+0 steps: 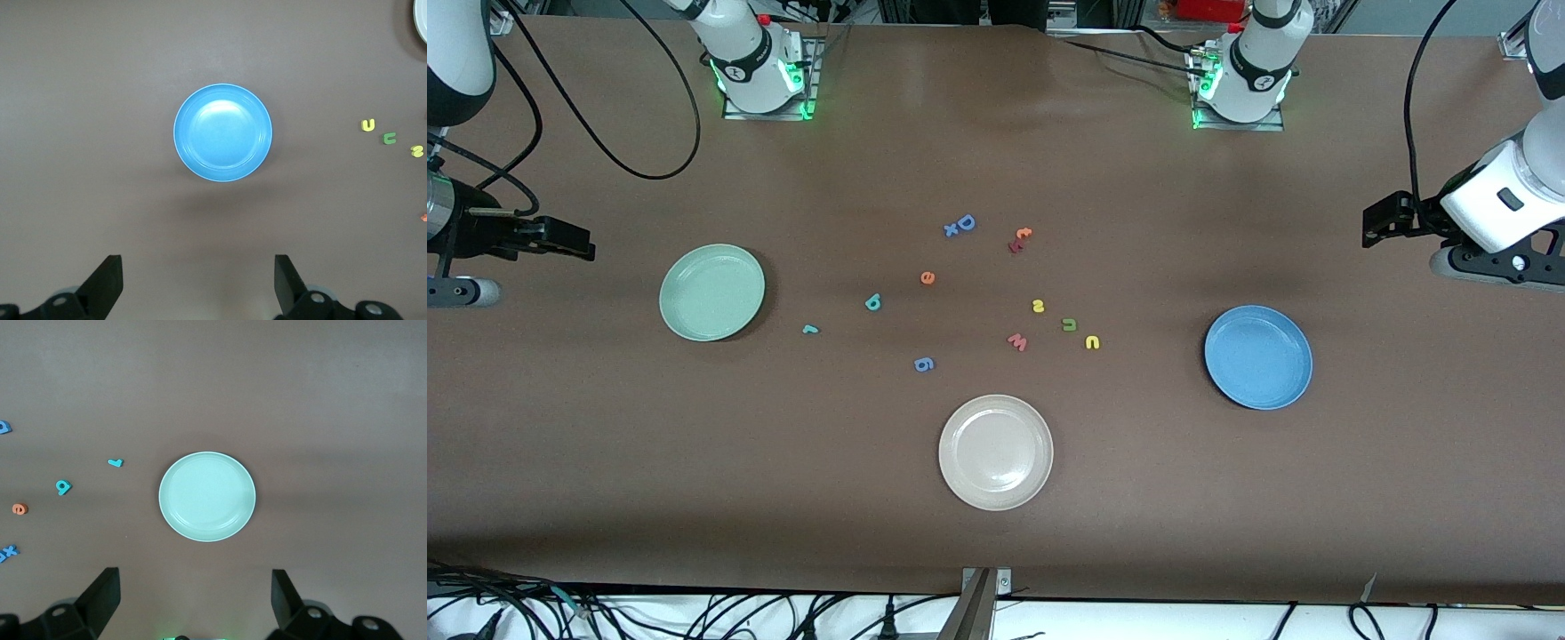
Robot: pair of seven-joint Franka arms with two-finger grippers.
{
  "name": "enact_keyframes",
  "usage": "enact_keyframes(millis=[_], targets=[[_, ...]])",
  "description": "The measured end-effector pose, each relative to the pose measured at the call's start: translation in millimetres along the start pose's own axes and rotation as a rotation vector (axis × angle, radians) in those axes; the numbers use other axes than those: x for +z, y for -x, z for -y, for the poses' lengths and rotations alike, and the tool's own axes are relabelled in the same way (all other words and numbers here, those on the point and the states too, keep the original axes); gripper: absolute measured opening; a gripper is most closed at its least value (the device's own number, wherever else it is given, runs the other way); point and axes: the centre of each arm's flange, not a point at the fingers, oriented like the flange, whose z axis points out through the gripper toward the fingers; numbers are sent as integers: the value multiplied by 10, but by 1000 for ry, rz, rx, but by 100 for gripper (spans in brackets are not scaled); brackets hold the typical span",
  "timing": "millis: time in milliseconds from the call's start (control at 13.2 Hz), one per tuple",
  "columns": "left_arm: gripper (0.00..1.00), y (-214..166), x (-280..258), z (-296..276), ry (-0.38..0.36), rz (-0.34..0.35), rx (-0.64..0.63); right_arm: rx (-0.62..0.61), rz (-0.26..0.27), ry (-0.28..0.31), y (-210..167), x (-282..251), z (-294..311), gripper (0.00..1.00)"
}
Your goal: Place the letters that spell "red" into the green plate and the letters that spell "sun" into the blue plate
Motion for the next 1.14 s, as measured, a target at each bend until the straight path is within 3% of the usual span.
enact_keyframes(millis=[1136], targets=[[100,14,-29,34,2,-1,-7,6,-5,-1,-6,0,-34,100]])
